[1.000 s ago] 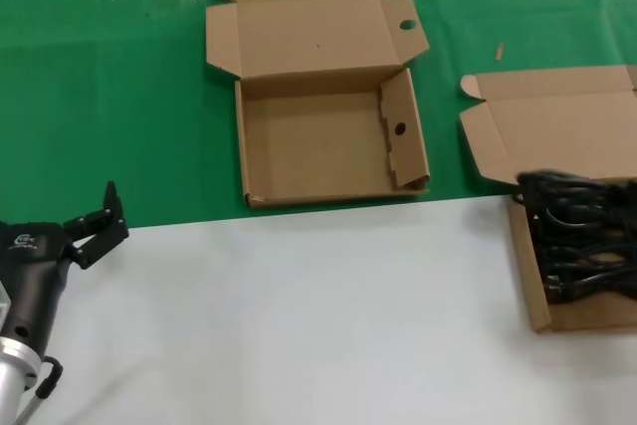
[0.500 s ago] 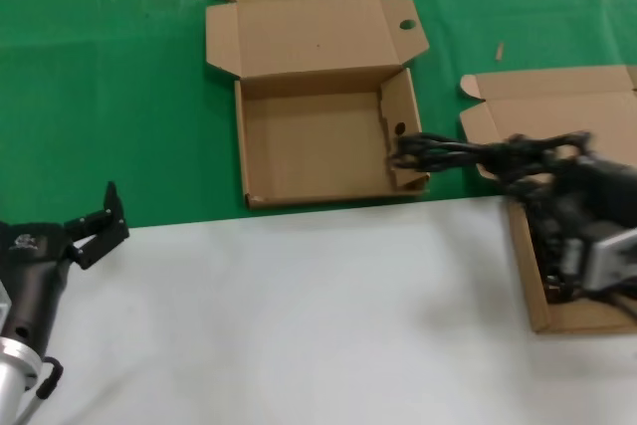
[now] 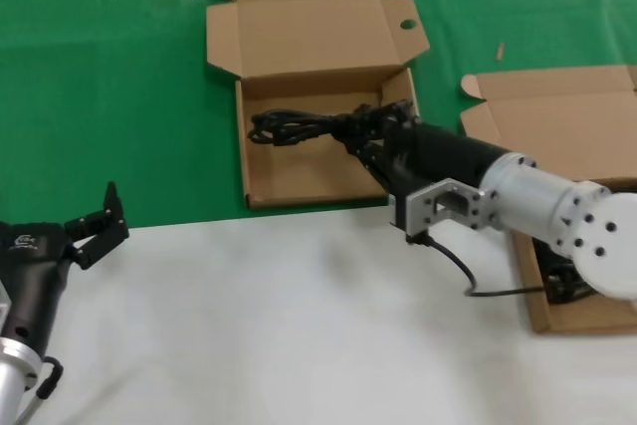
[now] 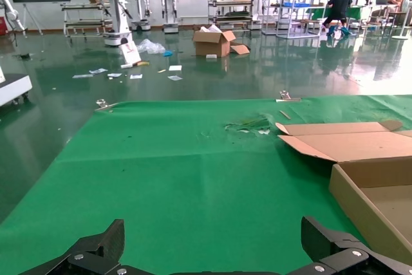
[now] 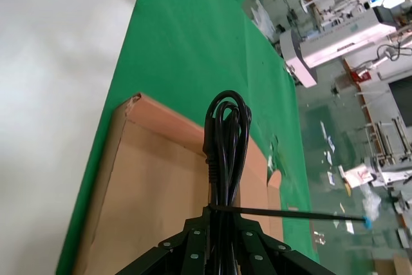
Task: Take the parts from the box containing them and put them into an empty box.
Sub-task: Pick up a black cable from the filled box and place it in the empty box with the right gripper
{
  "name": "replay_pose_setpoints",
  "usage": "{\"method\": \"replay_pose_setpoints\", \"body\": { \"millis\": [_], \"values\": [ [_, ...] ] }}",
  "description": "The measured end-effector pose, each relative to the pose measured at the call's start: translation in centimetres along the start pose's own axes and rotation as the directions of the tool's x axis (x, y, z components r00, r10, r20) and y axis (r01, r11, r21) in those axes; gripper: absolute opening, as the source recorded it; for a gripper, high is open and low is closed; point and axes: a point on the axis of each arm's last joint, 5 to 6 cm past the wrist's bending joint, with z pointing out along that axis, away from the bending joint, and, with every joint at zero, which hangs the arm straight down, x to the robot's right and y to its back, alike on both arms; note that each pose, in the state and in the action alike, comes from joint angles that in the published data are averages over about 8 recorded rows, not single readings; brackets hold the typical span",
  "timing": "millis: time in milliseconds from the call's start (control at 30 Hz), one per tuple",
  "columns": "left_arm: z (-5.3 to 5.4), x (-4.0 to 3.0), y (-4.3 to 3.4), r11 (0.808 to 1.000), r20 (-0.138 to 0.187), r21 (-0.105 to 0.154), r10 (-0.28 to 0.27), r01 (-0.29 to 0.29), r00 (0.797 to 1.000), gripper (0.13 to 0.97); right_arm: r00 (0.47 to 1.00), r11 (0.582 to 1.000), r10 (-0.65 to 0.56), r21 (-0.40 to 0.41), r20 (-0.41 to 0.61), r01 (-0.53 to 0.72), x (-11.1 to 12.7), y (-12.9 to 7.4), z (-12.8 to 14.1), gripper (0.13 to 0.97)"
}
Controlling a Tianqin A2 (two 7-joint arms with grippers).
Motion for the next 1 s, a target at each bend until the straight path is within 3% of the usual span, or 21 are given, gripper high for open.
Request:
{"method": "replay_pose_setpoints", "body": {
  "millis": [167,567,867,1000],
  "values": [
    [0.0,0.00,0.00,1.000,0.000,0.000,0.000,0.000,1.000,0.966,1.000,1.000,-0.021,0.009,0.005,0.021,0.1,-0.2,1.5,0.189],
    [0.0,0.00,0.00,1.000,0.000,0.000,0.000,0.000,1.000,0.966,1.000,1.000,-0.023,0.010,0.006,0.023,0.2,-0.2,1.6,0.218],
    [0.0,0.00,0.00,1.000,0.000,0.000,0.000,0.000,1.000,0.966,1.000,1.000,-0.023,0.010,0.006,0.023,0.2,-0.2,1.6,0.313],
    [0.0,0.00,0.00,1.000,0.000,0.000,0.000,0.000,1.000,0.966,1.000,1.000,-0.023,0.010,0.006,0.023,0.2,-0.2,1.6,0.393]
  ]
}}
